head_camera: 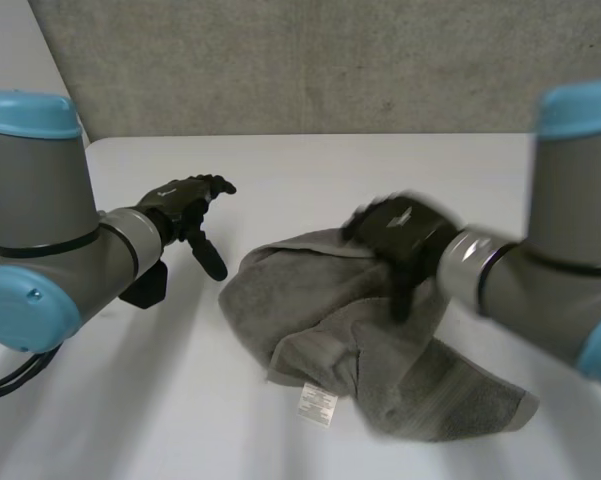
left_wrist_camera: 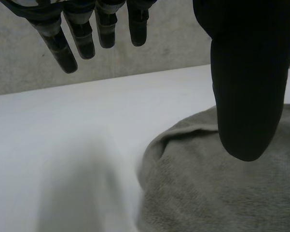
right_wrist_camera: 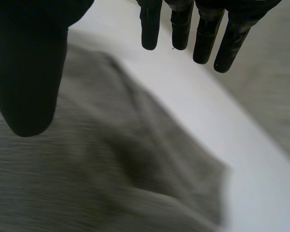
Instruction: Fold the towel.
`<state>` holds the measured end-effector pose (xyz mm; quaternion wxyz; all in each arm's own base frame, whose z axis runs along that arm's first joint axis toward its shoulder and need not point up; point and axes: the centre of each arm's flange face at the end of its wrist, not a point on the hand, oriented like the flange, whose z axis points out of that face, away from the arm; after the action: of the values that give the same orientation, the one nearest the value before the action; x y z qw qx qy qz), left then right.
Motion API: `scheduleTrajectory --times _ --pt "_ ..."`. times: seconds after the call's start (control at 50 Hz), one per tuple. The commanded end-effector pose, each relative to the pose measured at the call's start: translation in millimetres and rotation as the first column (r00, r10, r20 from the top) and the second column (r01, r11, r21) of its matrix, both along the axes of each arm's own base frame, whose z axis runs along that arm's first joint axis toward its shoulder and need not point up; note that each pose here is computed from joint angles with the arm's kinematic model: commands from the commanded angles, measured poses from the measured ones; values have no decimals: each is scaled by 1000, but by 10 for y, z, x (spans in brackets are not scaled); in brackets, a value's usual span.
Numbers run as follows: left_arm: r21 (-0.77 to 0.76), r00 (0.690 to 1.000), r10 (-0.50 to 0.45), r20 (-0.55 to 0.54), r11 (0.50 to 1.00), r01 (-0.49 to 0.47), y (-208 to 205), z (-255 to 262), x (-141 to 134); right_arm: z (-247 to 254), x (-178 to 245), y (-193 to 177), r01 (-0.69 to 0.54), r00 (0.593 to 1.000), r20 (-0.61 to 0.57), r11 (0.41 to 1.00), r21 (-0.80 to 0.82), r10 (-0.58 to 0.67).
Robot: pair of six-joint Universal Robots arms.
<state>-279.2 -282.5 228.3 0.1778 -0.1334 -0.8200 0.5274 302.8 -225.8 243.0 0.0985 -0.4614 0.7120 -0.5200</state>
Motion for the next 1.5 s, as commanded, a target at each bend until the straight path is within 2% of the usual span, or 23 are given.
scheduleTrajectory --times 0.02,0.08,0.12,0.2,0.24,0.28,0.3,0.34,0.4,0.44,0.48,0.66,0.78,1.0,1.08,1.12,1.24,1.28,1.3,1.34,1.44,1.48,1.5 --pt "-13 999 32 -4 999 -32 -159 -95 57 -794 402 332 -222 974 10 948 230 226" --pt "-13 999 35 -4 999 -35 -180 -120 60 -919 450 323 -219 975 0 950 221 224" --pt "-13 999 35 -4 999 -35 -180 -123 61 -1074 463 204 -154 986 -37 974 164 162" --pt "-11 999 32 -2 999 -32 -166 -141 54 -1035 450 52 -69 995 -67 996 58 73" --pt "-7 1000 28 -2 1000 -28 -152 -151 41 -920 458 -16 -35 999 -39 999 -4 34" --pt "-1 1000 13 -1 1000 -13 -115 -169 8 -455 475 -53 -14 996 83 988 -151 27" --pt "-1 1000 13 -1 1000 -13 -115 -169 8 -452 475 -53 -14 996 83 988 -152 27" --pt "4 1000 7 0 1000 -7 -98 -183 -6 -44 443 -2 12 978 206 974 -225 36" --pt "17 1000 -23 8 1000 23 -30 -241 -87 113 423 34 20 963 264 973 -228 42" --pt "34 998 -59 14 998 58 32 -326 -172 327 363 51 32 933 356 978 -205 44" --pt "39 997 -79 10 996 78 47 -368 -211 394 322 37 30 925 378 980 -196 47" --pt "-50 990 -138 -40 989 136 -19 -561 -355 353 216 178 -59 937 342 997 -53 73" --pt "-41 980 -196 -44 980 194 54 -667 -398 499 133 177 -38 933 353 995 -88 66" --pt "-98 941 -278 191 949 300 122 -866 -404 695 -101 9 51 927 376 990 -134 4" --pt "-117 937 -258 237 950 291 58 -933 -407 679 -110 15 51 930 369 990 -130 1" --pt "-146 944 -214 253 956 255 -2 -923 -394 675 -115 15 51 932 362 990 -132 0" --pt "-234 961 -105 255 958 167 -120 -776 -354 577 -222 -116 63 968 248 987 -150 -24" --pt "-343 977 -42 211 932 114 -212 -464 -358 494 -224 -191 58 979 201 986 -159 -25" --pt "-343 977 -42 211 932 114 -213 -463 -358 474 -196 -255 45 985 173 981 -189 -12" --pt "-447 989 1 149 892 67 -287 -67 -329 523 -140 -314 36 985 170 972 -231 4" --pt "-549 997 17 82 835 31 -197 486 -265 876 -134 -577 133 953 303 919 -371 -16" --pt "-576 998 19 64 817 22 -126 657 -227 1066 -269 -754 246 904 422 888 -389 -66" --pt "-593 998 17 52 805 17 -26 800 -192 1067 -270 -755 247 904 423 888 -389 -66"
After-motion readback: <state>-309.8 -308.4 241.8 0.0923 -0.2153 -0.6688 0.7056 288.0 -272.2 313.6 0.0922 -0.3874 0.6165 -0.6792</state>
